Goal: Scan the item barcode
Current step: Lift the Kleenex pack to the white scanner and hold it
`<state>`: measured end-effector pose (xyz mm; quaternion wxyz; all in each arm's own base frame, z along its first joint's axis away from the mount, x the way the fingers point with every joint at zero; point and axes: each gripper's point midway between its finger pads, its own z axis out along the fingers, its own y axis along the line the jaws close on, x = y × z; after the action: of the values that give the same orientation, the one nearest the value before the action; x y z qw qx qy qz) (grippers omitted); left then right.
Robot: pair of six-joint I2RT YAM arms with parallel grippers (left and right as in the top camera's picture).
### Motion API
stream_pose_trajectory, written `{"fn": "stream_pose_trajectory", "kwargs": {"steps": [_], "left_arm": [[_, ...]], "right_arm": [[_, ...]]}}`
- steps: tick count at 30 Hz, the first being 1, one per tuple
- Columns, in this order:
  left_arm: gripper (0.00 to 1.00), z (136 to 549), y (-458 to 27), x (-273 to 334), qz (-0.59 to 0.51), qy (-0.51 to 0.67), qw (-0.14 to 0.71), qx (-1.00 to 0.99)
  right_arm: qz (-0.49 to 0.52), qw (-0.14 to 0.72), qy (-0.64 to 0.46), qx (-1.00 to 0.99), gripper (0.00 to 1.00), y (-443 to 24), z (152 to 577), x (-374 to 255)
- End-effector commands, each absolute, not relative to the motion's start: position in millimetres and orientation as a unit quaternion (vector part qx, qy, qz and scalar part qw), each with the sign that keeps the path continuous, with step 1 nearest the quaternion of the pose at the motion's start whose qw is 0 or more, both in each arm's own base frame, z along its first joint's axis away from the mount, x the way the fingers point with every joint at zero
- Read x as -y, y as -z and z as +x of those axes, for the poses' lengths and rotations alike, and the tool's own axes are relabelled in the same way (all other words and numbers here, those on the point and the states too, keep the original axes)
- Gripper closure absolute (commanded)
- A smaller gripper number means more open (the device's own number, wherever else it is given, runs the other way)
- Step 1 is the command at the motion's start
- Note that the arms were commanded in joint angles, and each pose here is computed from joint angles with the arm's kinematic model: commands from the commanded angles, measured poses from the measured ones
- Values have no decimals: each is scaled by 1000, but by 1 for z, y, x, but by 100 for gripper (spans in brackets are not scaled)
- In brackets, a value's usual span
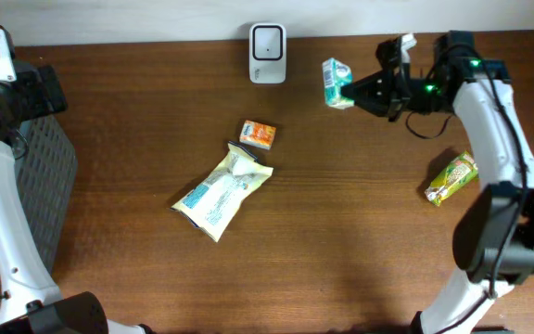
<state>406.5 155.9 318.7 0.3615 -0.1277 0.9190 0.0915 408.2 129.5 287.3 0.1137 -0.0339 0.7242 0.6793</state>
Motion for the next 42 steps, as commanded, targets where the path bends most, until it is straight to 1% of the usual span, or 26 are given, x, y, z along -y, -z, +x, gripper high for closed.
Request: {"fn": "stream_pose_trajectory", "kwargs": {"steps": [1, 7, 9, 11, 12, 15, 16, 19, 21, 22, 25, 28, 33, 35, 38, 42], "left_arm": [[1, 403, -328, -157, -122, -100, 371, -915], [1, 403, -328, -157, -122, -100, 371, -915], [1, 403, -328, -157, -122, -100, 371, -915], [1, 403, -328, -157, -122, -100, 371, -915], [1, 403, -328, -157, -122, -100, 371, -915], [1, 403, -328, -157, -122, -100, 371, -915], [1, 403, -328, -157, -122, -100, 371, -915], [1, 403, -328, -157, -122, -100, 371, -915], [1, 403, -328, -157, -122, -100, 371, -915], [1, 403, -328, -157, -122, -100, 371, -915], [1, 403, -328, -157, -122, -100, 371, -915], [1, 403, -328, -157, -122, -100, 371, -915], [1, 403, -328, -157, -122, -100, 371, -915], [1, 403, -328, -157, -122, -100, 371, -915], [1, 403, -328, -157, -122, -100, 371, -915], [1, 403, -328, -157, -122, -100, 371, -915]], "right_arm": [[-60, 142, -687, -711, 96, -325, 391, -129], [-89, 170, -680, -708, 96, -344, 380, -130], [-91, 178, -640, -742, 96, -327, 385, -134], [-86, 175, -565, -802, 96, -295, 392, -141], [-94, 165, -472, -861, 96, -261, 394, -153], [-109, 159, -399, -896, 96, -239, 393, -166], [-114, 161, -359, -912, 96, -232, 394, -168], [-107, 196, -193, -955, 96, -229, 405, -159], [-110, 259, -76, -956, 96, -249, 422, -153], [-112, 287, -38, -950, 96, -258, 431, -153], [-128, 359, 53, -923, 96, -272, 459, -159], [-154, 416, 123, -888, 96, -270, 499, -175], [-191, 485, 176, -835, 96, -235, 572, -202], [-213, 504, 195, -814, 96, -223, 591, -211], [-266, 517, 233, -779, 96, -198, 615, -224], [-325, 512, 275, -746, 96, -164, 632, -233]]}}
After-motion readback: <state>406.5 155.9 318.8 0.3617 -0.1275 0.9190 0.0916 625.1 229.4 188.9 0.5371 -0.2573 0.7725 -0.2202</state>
